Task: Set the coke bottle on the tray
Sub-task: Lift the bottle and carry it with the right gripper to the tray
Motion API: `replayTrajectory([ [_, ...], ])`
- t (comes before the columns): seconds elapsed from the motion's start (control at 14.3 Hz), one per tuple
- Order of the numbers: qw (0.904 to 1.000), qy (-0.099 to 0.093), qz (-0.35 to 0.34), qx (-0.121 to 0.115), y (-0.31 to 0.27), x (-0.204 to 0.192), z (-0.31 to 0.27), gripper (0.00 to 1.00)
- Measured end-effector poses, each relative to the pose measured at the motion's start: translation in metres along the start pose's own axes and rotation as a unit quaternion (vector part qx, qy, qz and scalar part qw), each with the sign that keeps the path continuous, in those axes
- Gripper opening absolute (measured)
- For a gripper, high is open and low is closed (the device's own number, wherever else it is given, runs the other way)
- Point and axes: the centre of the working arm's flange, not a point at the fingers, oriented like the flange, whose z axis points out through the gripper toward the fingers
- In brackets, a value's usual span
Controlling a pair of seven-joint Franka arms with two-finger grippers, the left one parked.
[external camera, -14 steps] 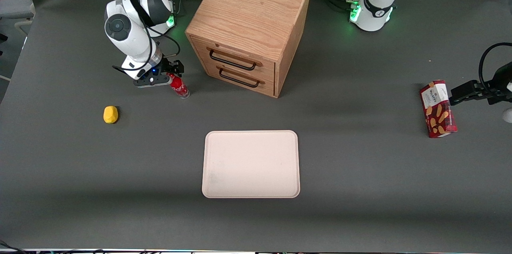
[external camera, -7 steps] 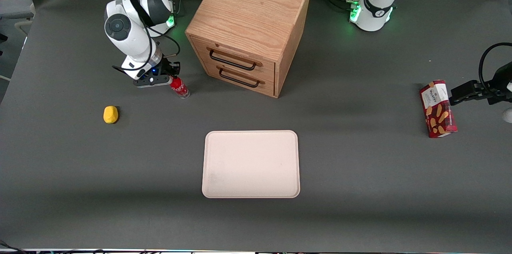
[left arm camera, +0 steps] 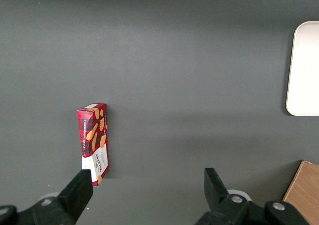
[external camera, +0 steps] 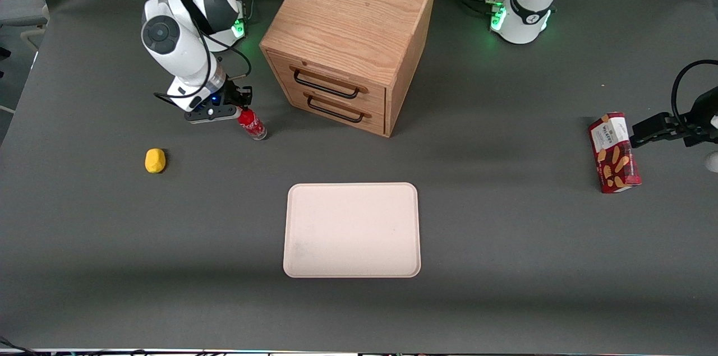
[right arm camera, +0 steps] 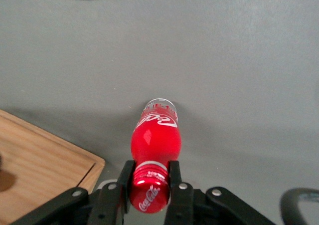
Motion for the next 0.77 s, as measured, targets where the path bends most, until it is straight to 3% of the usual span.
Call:
replayTrajectory([
  [0.42, 0.9999, 0.012, -0.006, -0.009, -0.004, 0.044, -0.133, 0.32],
  [0.77, 0.9997, 0.012, -0.010, -0.017, -0.003, 0.114, -0.215, 0.32],
])
